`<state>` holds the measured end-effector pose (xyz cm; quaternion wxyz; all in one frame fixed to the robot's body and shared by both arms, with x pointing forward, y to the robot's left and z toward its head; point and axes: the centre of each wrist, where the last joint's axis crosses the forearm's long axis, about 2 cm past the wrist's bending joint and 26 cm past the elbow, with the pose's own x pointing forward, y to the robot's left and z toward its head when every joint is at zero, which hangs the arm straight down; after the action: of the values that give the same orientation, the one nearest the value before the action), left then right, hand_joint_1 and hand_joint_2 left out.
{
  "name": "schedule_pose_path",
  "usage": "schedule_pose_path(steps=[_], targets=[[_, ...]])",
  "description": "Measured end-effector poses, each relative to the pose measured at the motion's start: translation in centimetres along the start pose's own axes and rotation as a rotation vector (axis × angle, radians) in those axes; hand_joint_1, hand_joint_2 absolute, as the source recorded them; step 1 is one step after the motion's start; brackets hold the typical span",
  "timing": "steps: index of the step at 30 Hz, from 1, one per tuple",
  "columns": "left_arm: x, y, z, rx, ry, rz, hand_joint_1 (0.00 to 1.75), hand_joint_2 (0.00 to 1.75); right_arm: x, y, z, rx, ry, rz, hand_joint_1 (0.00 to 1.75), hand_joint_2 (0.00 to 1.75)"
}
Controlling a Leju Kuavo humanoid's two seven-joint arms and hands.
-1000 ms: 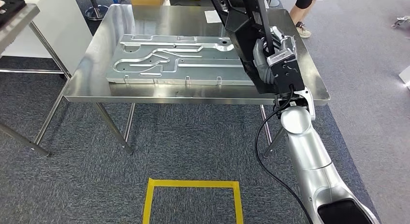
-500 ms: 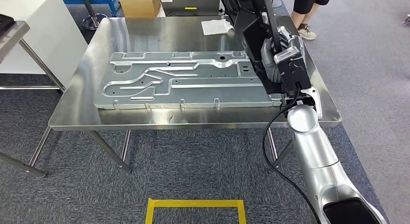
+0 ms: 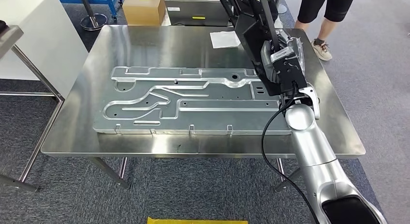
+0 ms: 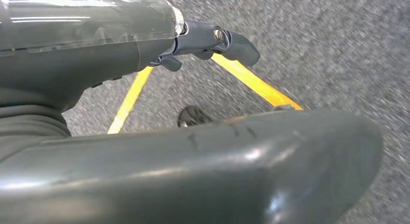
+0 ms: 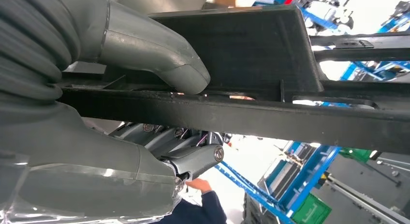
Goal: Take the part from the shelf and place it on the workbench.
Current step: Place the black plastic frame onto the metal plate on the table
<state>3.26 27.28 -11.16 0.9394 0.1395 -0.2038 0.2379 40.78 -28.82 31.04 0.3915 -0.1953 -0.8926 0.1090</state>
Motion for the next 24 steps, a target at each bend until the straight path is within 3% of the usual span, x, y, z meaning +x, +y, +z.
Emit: schedule_pose_path(steps=[6, 11, 16, 24], targets=[[0.5, -0.2, -0.2, -0.020, -0.020, -0.013, 0.00, 0.00, -1.5, 1.7, -0.3, 0.125, 0.031, 0.213, 1.75, 1.75], [1.0, -0.3, -0.4, -0.049, -0.042, -0.031, 0.00, 0.00, -2.6, 6.7, 1.1, 0.334, 0.061, 0.383, 1.75, 1.75], [1.3, 0.0, -0.6, -0.055, -0.052, -0.051, 0.00, 0.00, -3.5, 11.0, 3.8, 0.496, 0.099, 0.416, 1.75, 1.75], [1.7, 0.1, -0.8, -0.056, -0.055, -0.060, 0.00, 0.00, -3.9, 14.2, 5.7, 0.628, 0.128, 0.423, 1.75, 1.75]])
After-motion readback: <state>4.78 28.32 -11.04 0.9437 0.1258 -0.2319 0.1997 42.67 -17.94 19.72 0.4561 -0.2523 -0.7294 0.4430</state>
